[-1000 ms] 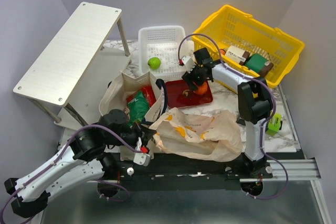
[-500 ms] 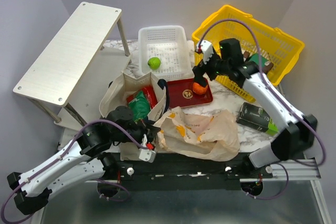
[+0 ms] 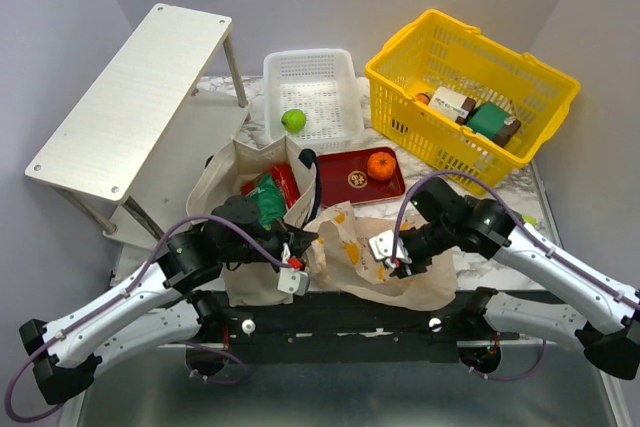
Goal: Untie the knot of the grocery bags and take out the mixed food
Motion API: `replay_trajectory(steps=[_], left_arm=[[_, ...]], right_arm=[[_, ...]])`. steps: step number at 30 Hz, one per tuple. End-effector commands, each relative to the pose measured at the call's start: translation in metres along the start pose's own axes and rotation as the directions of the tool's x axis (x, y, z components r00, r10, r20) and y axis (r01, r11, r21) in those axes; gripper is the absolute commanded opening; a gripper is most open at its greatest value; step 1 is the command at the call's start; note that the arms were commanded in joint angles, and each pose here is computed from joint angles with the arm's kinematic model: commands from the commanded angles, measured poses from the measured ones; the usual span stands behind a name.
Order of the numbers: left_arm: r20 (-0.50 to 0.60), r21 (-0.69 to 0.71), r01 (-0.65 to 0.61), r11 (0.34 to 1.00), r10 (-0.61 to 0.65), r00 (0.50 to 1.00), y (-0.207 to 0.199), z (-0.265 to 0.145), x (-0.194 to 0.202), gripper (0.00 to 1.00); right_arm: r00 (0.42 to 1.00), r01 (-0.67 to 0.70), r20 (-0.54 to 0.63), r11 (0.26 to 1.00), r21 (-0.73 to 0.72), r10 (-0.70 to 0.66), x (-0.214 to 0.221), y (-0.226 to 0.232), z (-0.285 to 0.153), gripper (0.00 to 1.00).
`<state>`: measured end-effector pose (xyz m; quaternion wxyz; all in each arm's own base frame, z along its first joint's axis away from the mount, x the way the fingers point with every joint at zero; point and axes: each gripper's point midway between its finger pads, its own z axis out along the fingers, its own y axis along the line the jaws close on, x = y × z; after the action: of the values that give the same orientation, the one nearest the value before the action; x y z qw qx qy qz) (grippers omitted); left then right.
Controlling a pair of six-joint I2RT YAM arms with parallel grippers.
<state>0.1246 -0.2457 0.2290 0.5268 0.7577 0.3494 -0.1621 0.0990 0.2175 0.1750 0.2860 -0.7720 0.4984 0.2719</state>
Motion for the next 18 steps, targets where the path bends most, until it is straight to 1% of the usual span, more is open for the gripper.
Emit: replay_trajectory(steps=[1, 3, 4, 5, 6, 7, 10, 11, 12, 13, 14, 18], left_arm=[[0.018, -0.073, 0.025, 0.997, -0.024, 1.000, 0.020, 0.003, -0.006, 0.00], [0.015, -0.081, 0.023, 0.996, -0.022, 1.000, 0.020, 0.003, -0.005, 0.00], [0.016, -0.079, 0.025, 0.997, -0.024, 1.000, 0.019, 0.003, -0.004, 0.00], [0.015, -0.077, 0.032, 0.997, -0.031, 0.999, 0.018, 0.004, -0.003, 0.00], [0.016, -0.079, 0.047, 0.996, -0.046, 0.999, 0.018, 0.004, -0.003, 0.00], [0.016, -0.086, 0.048, 0.995, -0.047, 0.999, 0.019, 0.004, -0.003, 0.00], [0.016, -0.109, 0.070, 0.992, -0.068, 0.998, 0.023, 0.005, -0.001, 0.00], [0.018, -0.113, 0.076, 0.991, -0.074, 0.997, 0.024, 0.005, -0.001, 0.00], [0.019, -0.119, 0.087, 0.989, -0.086, 0.996, 0.026, 0.007, 0.000, 0.00], [0.031, -0.143, 0.095, 0.985, -0.092, 0.995, 0.032, 0.007, -0.002, 0.00], [0.043, -0.159, 0.130, 0.979, -0.124, 0.991, 0.037, 0.006, -0.005, 0.00], [0.092, -0.177, 0.182, 0.967, -0.168, 0.982, 0.054, 0.007, -0.019, 0.00]], right_arm=[[0.990, 0.121, -0.065, 0.992, -0.042, -0.124, 0.014, 0.011, -0.004, 0.47], [0.985, 0.154, -0.080, 0.988, -0.015, -0.155, 0.011, 0.004, -0.009, 0.48], [0.983, 0.168, -0.078, 0.985, 0.026, -0.165, 0.006, -0.003, -0.013, 0.53], [0.982, 0.176, -0.081, 0.982, 0.061, -0.171, 0.002, -0.009, -0.017, 0.64], [0.980, 0.186, -0.090, 0.977, 0.100, -0.177, -0.002, -0.016, -0.023, 0.65], [0.978, 0.205, -0.071, 0.969, 0.139, -0.197, -0.016, -0.022, -0.034, 0.66], [0.974, 0.220, 0.015, 0.962, 0.163, -0.226, -0.053, -0.020, -0.056, 0.57], [0.976, 0.209, 0.030, 0.968, 0.142, -0.215, -0.057, -0.017, -0.055, 0.50], [0.978, 0.193, 0.058, 0.975, 0.110, -0.200, -0.063, -0.011, -0.053, 0.46], [0.986, 0.151, 0.064, 0.986, 0.067, -0.155, -0.063, -0.002, -0.051, 0.43], [0.989, 0.128, 0.068, 0.991, 0.030, -0.130, -0.062, 0.004, -0.046, 0.38], [0.996, 0.041, 0.090, 0.989, -0.140, -0.029, -0.056, 0.031, -0.031, 0.32]])
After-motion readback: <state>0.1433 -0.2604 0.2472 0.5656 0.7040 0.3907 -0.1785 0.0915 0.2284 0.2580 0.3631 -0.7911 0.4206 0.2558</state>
